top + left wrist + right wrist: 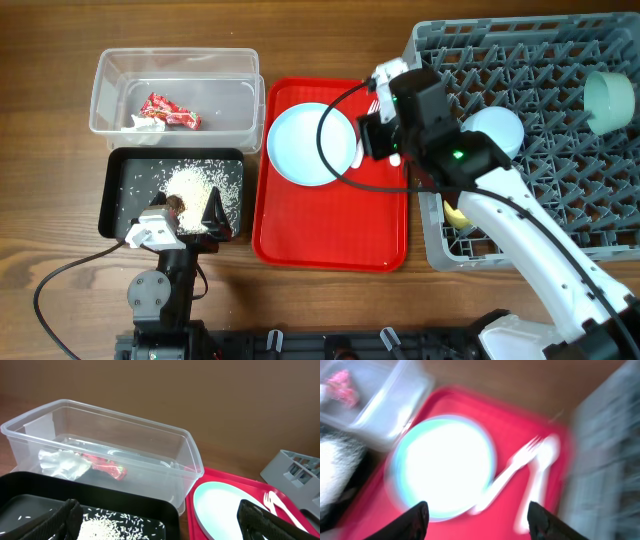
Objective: Sort waste into correct bins and load items into the dishwasher rack
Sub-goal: 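Grasp the light-blue plate with the right gripper and stand it in the rack, then pick the white fork and spoon with the right gripper and insert them in the rack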
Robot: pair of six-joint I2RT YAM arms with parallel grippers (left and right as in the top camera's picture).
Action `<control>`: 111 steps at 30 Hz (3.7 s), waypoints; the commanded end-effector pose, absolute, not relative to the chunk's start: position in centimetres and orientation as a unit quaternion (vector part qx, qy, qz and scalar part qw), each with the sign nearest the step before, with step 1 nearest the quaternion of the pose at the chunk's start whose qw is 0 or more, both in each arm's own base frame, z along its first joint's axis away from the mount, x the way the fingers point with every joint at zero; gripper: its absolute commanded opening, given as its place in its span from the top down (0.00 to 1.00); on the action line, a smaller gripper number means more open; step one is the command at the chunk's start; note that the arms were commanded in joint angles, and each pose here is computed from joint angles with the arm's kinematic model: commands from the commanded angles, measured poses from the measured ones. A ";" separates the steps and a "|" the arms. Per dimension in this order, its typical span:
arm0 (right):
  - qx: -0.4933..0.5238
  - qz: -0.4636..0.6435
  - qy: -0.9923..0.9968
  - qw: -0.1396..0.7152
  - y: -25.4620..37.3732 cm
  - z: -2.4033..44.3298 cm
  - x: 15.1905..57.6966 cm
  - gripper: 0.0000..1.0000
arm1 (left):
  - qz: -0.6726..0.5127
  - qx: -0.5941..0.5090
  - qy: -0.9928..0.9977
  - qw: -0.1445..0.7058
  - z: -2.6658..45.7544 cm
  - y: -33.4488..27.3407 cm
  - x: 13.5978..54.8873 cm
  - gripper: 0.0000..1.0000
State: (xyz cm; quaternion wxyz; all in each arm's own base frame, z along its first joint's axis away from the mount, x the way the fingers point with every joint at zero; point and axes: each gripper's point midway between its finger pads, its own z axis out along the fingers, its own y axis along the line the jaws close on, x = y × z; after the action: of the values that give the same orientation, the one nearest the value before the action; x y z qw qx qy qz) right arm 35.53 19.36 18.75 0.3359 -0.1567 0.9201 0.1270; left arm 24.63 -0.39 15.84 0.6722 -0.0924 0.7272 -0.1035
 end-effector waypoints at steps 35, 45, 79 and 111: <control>0.131 -0.346 0.780 0.504 -7.1 32.7 38.1 0.96 | -0.104 -0.098 0.727 0.672 15.7 -0.2 24.6 0.00; -0.114 -0.540 0.750 0.365 -8.1 25.5 48.5 0.95 | -0.104 -0.098 0.727 0.672 15.7 -0.2 24.6 0.00; 0.044 0.020 0.984 0.171 18.7 -1.0 39.9 0.64 | -0.104 -0.098 0.727 0.672 15.7 -0.2 24.6 0.00; -0.077 -0.084 0.956 0.272 14.5 5.4 43.4 0.46 | -0.104 -0.098 0.727 0.672 15.7 -0.2 24.6 0.00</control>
State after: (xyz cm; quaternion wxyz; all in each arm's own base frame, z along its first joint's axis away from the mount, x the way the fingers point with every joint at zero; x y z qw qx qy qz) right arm 41.97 16.59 9.67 0.2892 -0.1130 0.9501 -0.0298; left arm 24.63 -0.39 15.81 0.6719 -0.0924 0.7275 -0.1035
